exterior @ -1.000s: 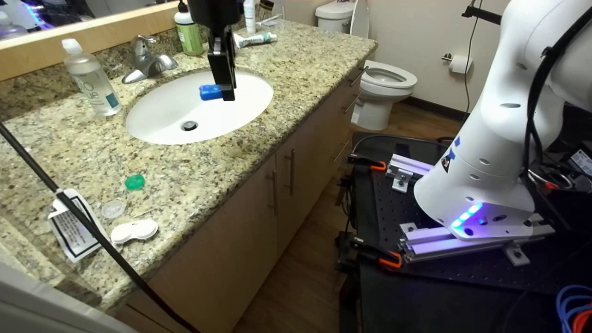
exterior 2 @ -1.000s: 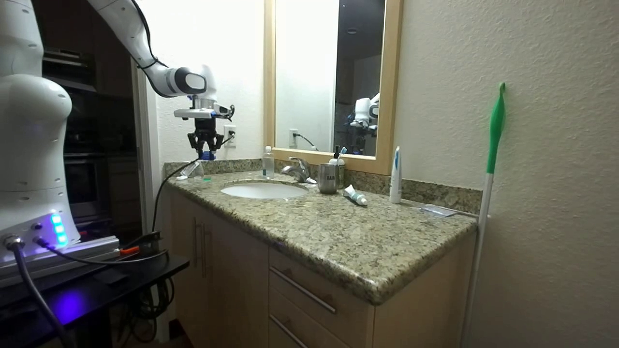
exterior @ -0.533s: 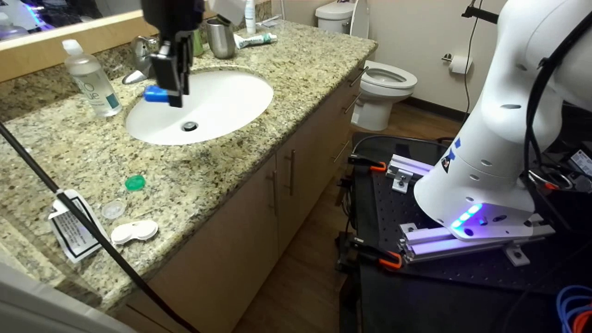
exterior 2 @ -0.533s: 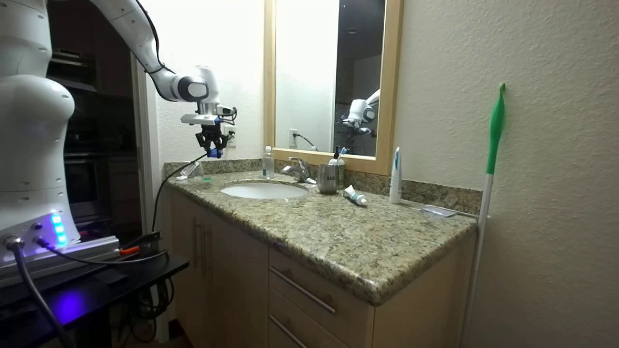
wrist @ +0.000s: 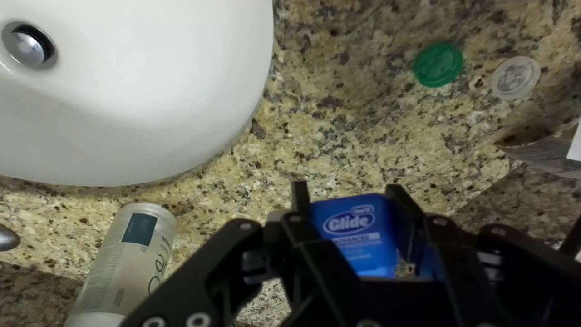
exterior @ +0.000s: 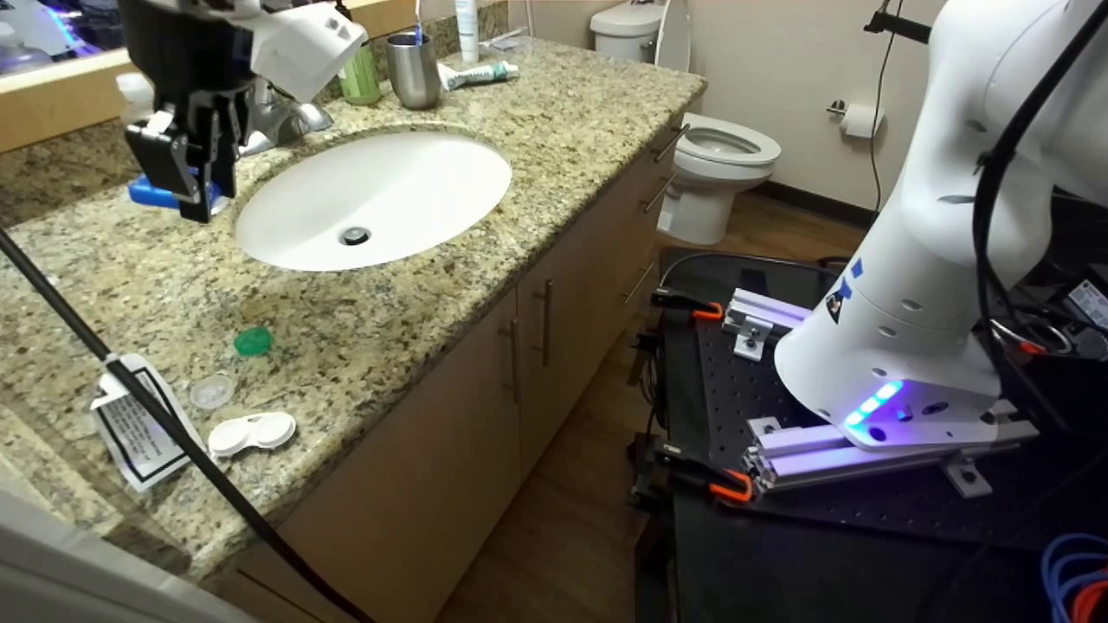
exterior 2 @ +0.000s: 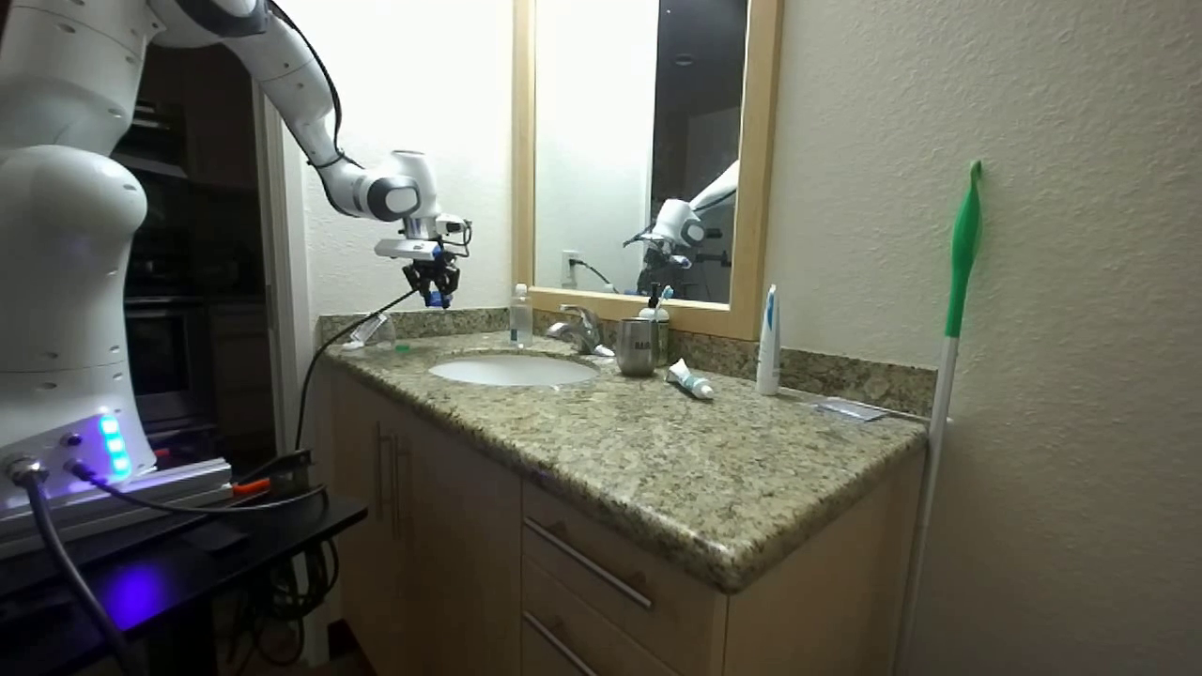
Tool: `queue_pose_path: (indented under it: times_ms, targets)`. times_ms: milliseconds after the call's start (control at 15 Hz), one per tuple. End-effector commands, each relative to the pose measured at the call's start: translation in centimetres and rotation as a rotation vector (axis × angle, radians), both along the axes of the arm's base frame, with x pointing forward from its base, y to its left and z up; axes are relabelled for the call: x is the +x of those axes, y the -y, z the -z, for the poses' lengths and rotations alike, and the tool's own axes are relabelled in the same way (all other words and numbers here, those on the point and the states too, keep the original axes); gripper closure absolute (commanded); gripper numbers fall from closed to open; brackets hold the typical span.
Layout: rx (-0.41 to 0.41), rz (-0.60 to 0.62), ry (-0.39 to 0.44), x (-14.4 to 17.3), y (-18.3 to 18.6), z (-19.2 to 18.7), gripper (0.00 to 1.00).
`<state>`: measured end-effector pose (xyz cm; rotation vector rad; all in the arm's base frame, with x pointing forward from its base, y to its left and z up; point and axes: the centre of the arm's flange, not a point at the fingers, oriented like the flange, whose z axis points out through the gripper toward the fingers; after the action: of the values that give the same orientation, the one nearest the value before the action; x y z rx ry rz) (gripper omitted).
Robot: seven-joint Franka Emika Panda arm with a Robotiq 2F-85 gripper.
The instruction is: Move the blue object to the left side of the sink
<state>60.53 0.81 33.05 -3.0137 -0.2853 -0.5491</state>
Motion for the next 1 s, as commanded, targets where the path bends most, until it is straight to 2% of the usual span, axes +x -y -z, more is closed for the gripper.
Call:
queue_pose_path:
  times_ms: [0, 133, 467, 533, 600, 667, 733, 933]
  targets:
    - [-0.068, 0.040, -0.009, 1.6, -0.3, 1.8, 0.80]
    - [-0.097, 0.067, 0.019, 2.9, -1.2, 3.5, 0.80]
    - [-0.063, 0.117, 0.020, 4.9, -4.0, 7.5, 0.80]
    - [-0.062, 0.087, 0.001, 3.0, -3.0, 6.2, 0.80]
    - [-0.059, 0.089, -0.002, 3.2, -3.4, 6.8, 0.55]
    - [-0.059, 0.088, -0.005, 3.2, -3.5, 7.0, 0.55]
    - [-0.059, 0.088, -0.003, 3.3, -3.5, 6.9, 0.80]
    - [-0.022, 0.096, 0.055, 4.0, -3.8, 8.2, 0.80]
